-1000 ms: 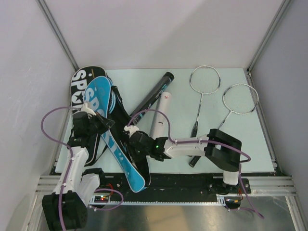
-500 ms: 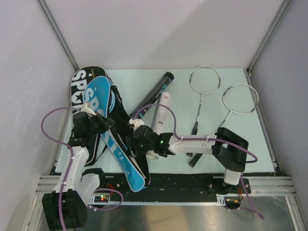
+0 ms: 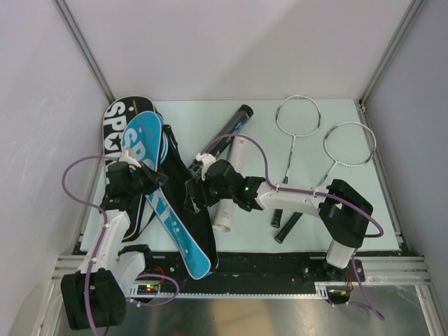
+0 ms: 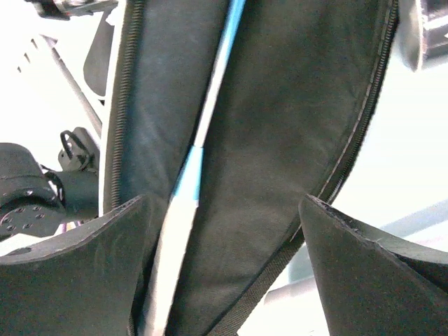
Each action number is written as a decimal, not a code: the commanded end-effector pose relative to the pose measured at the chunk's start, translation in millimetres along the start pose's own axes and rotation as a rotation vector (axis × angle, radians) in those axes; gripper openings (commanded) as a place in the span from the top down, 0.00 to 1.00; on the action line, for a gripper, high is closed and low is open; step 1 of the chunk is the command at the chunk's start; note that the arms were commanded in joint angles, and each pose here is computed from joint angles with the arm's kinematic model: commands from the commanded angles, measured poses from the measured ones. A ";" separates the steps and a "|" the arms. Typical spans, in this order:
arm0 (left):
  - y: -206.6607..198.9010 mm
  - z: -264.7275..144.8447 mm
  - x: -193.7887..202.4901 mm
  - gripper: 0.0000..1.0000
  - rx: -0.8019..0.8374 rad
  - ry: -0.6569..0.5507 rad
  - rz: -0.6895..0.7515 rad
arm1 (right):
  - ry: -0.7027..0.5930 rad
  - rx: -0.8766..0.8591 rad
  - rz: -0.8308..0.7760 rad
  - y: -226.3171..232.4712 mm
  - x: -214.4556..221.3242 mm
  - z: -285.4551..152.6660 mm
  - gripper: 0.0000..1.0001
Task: Pack up the badminton gear
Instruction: Place the shuttlecock in the racket bag, then zip the racket bag at the center of the board.
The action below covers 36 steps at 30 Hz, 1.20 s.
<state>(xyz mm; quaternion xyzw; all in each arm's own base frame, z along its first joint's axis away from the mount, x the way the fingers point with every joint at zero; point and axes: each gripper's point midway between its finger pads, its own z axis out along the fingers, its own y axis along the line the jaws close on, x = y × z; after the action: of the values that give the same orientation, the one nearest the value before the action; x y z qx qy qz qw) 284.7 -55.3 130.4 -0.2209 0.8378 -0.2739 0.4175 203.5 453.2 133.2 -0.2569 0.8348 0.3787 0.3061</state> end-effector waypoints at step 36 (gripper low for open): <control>13.1 53.1 -40.3 0.32 -0.121 -0.017 -0.118 | -0.028 -0.047 0.072 -40.1 -18.2 65.4 0.18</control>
<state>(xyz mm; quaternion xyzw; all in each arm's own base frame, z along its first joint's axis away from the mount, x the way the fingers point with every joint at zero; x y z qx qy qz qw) 328.8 -52.8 88.9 -0.2994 0.8502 -0.2725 0.3366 243.2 474.5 89.5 -0.2428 0.8334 0.4155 0.2718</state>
